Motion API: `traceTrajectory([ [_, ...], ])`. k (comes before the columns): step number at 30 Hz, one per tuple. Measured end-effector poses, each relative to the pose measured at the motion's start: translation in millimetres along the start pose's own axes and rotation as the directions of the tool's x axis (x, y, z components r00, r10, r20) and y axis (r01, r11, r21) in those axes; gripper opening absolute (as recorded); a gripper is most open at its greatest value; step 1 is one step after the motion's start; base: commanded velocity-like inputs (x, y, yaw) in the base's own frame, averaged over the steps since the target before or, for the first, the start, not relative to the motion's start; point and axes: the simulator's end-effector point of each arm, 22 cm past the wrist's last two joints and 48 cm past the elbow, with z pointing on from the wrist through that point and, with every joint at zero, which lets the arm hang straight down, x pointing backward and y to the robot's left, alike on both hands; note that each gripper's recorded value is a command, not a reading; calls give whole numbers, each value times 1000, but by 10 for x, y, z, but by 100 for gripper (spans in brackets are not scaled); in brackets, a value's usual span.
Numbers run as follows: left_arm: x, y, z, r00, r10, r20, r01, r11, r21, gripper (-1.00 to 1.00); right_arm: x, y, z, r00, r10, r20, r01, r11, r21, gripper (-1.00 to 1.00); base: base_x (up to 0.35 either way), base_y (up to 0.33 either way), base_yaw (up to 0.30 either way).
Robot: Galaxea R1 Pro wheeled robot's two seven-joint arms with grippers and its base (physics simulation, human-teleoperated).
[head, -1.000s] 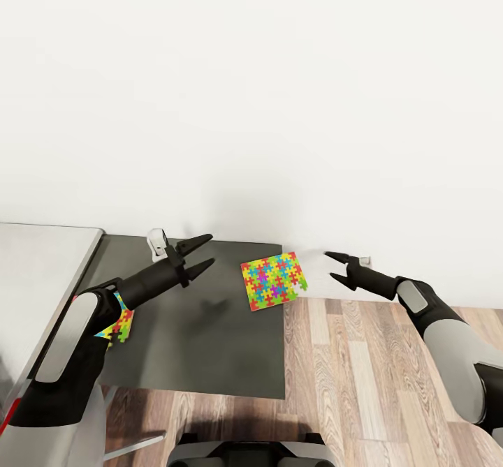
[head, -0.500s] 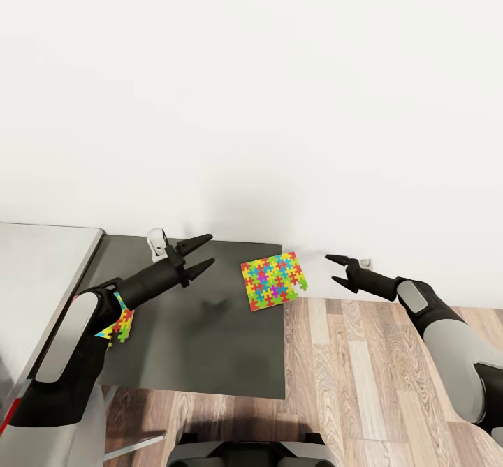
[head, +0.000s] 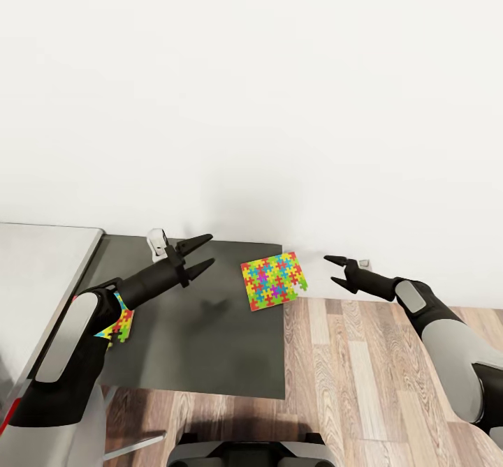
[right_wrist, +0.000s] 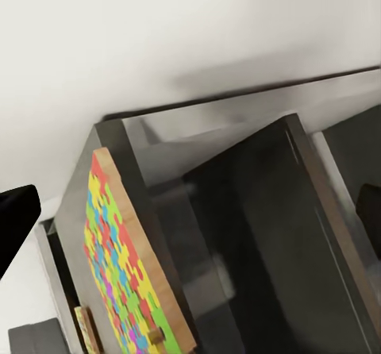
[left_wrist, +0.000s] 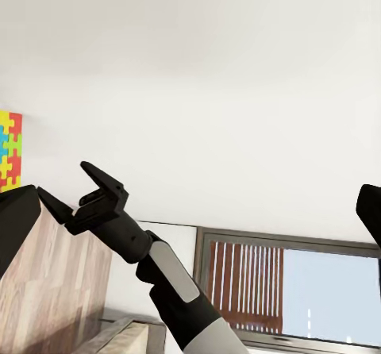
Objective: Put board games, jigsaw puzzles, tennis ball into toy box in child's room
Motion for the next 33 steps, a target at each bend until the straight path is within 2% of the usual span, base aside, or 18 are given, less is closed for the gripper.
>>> traceTrajectory([
  [7,0,-5,-1,1000,1,0,-1,1000,0,100,4,5,3,1000,-1,-1,1,1000,1,100,0,0,62],
  [18,-1,-44,-3,1000,6,1,-6,1000,5,100,-1,44,-7,1000,-6,0,6,1000,-3,100,0,0,160],
  [33,6,-59,4,1000,5,1,-5,1000,8,100,-9,55,-15,1000,-6,2,6,1000,-5,100,0,0,38],
])
